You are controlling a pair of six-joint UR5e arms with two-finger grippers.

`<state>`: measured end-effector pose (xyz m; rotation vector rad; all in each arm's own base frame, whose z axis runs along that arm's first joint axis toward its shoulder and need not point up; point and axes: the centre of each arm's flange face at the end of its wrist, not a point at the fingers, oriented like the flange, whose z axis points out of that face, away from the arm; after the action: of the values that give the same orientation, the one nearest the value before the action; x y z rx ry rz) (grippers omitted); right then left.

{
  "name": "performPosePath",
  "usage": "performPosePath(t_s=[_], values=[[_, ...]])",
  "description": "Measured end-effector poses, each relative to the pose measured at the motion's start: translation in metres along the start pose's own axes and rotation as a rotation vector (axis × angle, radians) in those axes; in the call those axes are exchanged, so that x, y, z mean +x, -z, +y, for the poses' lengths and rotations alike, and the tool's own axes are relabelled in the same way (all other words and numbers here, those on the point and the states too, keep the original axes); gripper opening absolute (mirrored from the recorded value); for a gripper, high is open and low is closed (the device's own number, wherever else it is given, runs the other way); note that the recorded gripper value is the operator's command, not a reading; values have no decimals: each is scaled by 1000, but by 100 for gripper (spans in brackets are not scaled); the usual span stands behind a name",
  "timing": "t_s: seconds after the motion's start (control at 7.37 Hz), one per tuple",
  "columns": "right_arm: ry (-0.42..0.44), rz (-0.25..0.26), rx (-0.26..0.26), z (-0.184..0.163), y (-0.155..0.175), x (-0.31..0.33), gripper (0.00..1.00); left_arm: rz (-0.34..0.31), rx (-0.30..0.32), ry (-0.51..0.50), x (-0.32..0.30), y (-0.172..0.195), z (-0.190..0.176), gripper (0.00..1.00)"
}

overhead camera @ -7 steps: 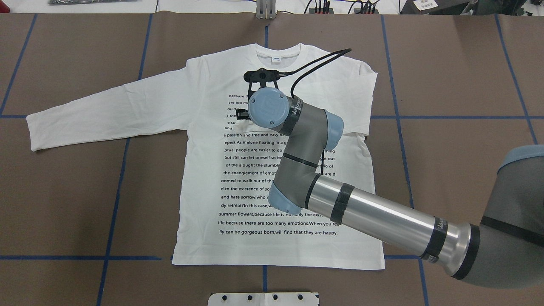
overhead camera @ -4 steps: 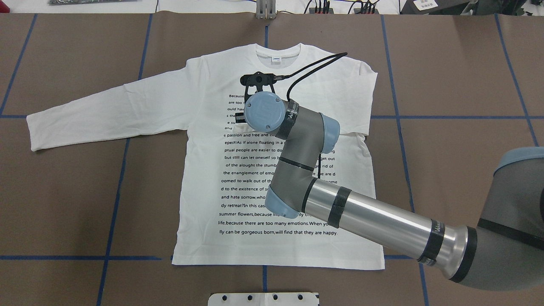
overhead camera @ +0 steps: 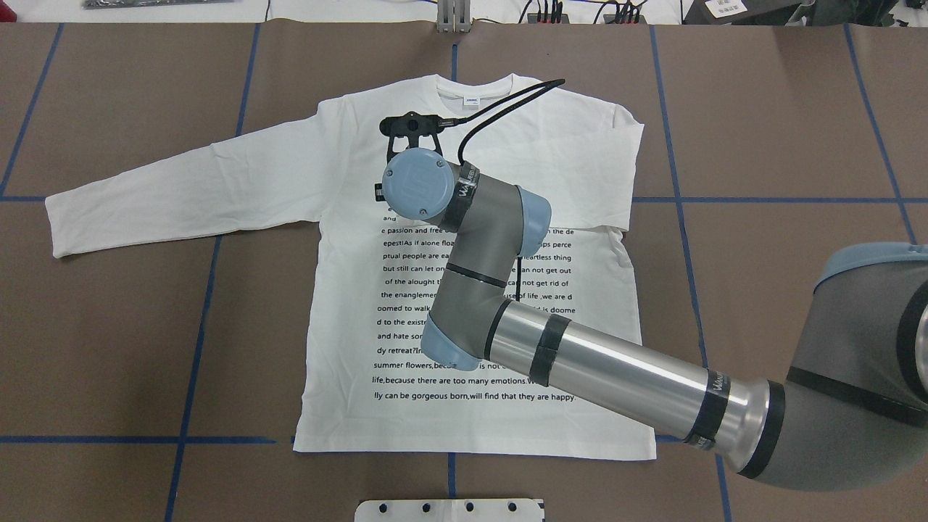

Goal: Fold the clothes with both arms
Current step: 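Carry the sleeve across the shirt chest toward the collar with right gripper, then release the sleeve on the chest and withdraw the right gripper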

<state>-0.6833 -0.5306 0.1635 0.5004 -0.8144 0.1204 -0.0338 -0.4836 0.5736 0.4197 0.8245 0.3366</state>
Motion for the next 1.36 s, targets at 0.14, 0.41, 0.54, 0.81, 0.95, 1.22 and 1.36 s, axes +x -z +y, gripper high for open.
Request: performPosePath(t_s=[0.14,0.41,0.54,0.81,0.95,1.22,1.36], values=[[-17,12,17,-3,-1,-13,99,0,0,0,0,0,0,100],[-58,9,32,-9,5,-27,99,0,1,1,0,0,-2,100],[-67,4,34,-11,7,-31,99,0,2,0,0,0,-3,100],[-73,3,36,-13,9,-33,99,0,3,-1,1,0,-4,100],[-78,3,37,-17,9,-32,99,0,3,0,1,0,-5,100],[-98,6,-19,-38,11,-20,100,0,-3,8,-7,-6,-10,100],[-99,32,-84,-53,14,-8,100,0,3,7,-14,-11,-15,100]])
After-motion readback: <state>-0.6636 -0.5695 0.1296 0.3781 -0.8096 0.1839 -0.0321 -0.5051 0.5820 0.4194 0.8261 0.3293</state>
